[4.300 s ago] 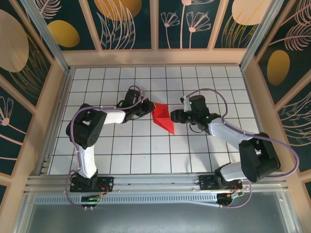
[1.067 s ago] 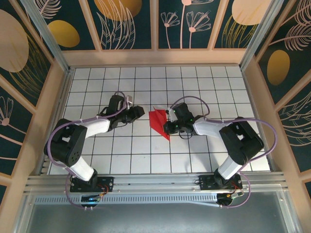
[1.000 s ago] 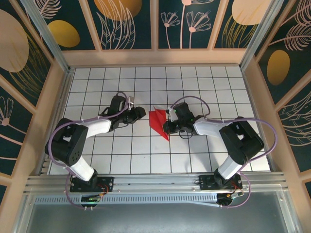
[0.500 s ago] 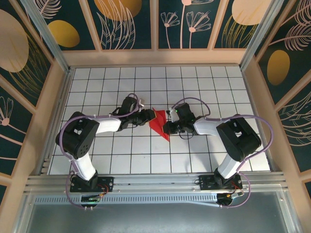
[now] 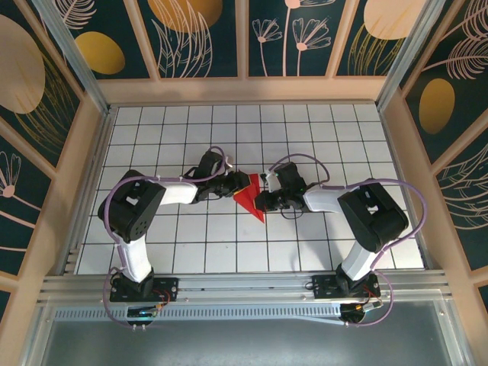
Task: Fold a paper plane with a square sheet of paper (fold left side to right side)
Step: Fourth fold the wing at the center of the table.
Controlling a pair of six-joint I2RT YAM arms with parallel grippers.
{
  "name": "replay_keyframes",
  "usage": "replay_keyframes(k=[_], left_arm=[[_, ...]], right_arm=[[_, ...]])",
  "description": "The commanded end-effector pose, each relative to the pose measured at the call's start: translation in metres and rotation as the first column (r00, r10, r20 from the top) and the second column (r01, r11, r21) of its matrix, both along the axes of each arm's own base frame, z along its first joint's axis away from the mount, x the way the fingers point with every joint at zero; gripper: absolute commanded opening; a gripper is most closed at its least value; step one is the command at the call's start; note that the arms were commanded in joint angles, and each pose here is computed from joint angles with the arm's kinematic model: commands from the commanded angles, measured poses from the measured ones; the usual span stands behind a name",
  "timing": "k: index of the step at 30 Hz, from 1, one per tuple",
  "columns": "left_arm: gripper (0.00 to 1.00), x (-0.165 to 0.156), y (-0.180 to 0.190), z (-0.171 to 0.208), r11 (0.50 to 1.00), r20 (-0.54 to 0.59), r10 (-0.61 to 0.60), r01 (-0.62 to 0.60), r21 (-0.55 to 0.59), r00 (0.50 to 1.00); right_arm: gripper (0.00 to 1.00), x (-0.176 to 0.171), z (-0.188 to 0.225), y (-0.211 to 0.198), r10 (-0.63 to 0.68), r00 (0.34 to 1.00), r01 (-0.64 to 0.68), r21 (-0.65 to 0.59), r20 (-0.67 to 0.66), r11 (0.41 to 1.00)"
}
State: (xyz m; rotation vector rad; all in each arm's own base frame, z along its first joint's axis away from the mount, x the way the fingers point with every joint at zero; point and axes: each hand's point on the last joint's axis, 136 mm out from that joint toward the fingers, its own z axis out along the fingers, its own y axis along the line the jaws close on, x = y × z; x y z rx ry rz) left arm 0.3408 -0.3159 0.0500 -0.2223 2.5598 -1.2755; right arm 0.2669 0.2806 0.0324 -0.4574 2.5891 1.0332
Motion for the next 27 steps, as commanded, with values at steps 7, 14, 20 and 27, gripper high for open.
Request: replay_keyframes(k=[7,14,20,27], left_arm=[[0.42,0.004,0.001,-0.012,0.998,-0.020,0.010,-0.009,0.064,1.000],[0.43,0.003,0.006,-0.019,0.993,-0.026,0.015,-0.011,0.121,1.000],[0.44,0.002,0.006,-0.021,0.992,-0.031,0.012,-0.008,0.123,0.999],[0.45,0.001,0.006,-0.026,0.992,-0.041,0.012,-0.006,0.128,0.999]], right_arm=[[0.00,-0.004,-0.011,0.000,0.000,0.998,0.002,0.026,-0.070,1.000],[0.00,-0.002,-0.010,-0.001,-0.014,0.997,0.017,0.035,-0.080,0.999],[0.00,-0.003,-0.008,0.000,-0.009,0.996,0.014,0.056,-0.086,0.998],[0.00,-0.004,-0.009,0.001,-0.004,0.995,0.010,0.064,-0.097,0.998]])
